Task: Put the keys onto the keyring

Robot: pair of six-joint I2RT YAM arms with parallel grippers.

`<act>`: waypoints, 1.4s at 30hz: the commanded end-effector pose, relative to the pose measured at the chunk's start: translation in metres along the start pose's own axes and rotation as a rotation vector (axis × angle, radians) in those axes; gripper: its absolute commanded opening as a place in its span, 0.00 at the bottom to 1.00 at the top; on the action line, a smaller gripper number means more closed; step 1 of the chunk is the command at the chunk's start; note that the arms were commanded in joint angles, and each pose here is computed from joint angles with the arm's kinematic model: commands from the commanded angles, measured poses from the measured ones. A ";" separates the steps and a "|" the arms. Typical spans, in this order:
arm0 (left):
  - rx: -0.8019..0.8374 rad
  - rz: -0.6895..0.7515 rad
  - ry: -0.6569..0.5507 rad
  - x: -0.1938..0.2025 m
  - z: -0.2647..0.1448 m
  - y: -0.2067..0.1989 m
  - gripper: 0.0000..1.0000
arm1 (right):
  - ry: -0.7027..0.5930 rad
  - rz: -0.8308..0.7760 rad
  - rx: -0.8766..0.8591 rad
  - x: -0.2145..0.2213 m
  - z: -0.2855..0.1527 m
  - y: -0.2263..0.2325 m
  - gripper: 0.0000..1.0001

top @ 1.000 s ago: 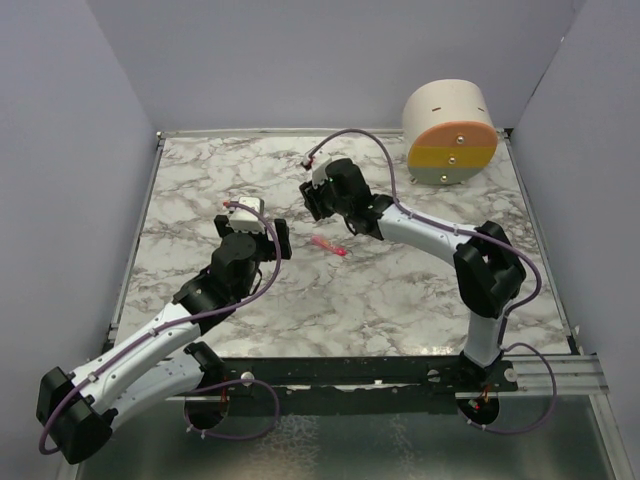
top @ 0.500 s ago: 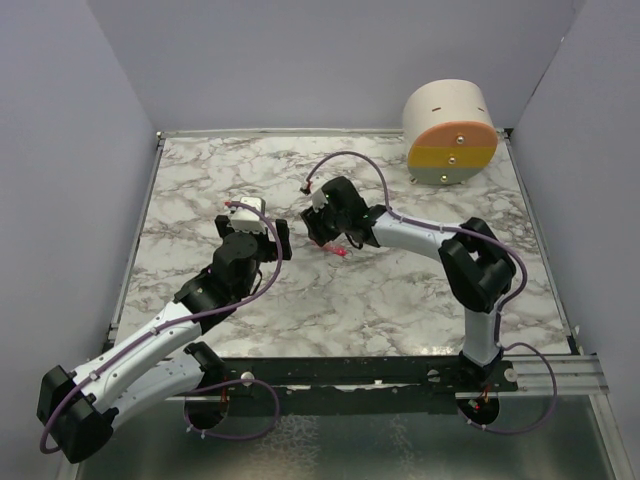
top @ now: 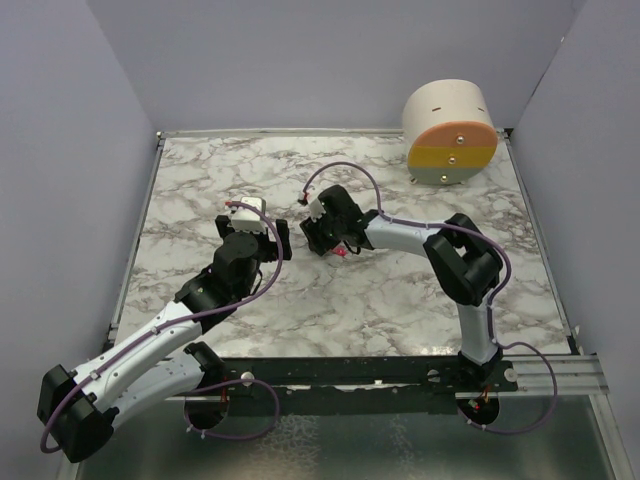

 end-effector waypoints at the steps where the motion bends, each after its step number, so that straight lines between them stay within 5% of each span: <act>1: -0.004 -0.023 -0.032 -0.015 0.000 0.002 0.99 | 0.014 -0.007 -0.010 0.002 0.009 -0.001 0.49; 19: 0.000 -0.024 -0.035 -0.014 0.002 0.001 0.99 | -0.035 -0.008 0.024 -0.008 0.008 -0.005 0.25; 24: 0.019 -0.028 -0.046 -0.013 0.003 -0.002 0.99 | -0.150 -0.011 0.044 -0.034 -0.009 -0.003 0.12; 42: 0.274 -0.030 -0.118 -0.009 0.016 -0.050 0.94 | -0.664 0.083 0.105 -0.119 -0.128 0.004 0.11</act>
Point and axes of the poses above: each gripper's point midway between its finger pads, its own z axis out along the fingers, its own y axis along the line the jaws close on, x = y × z, the point moved 3 cm from there along -z, back along the fingers, and after that the axes turned 15 degrees about z, right-handed, at the moved point
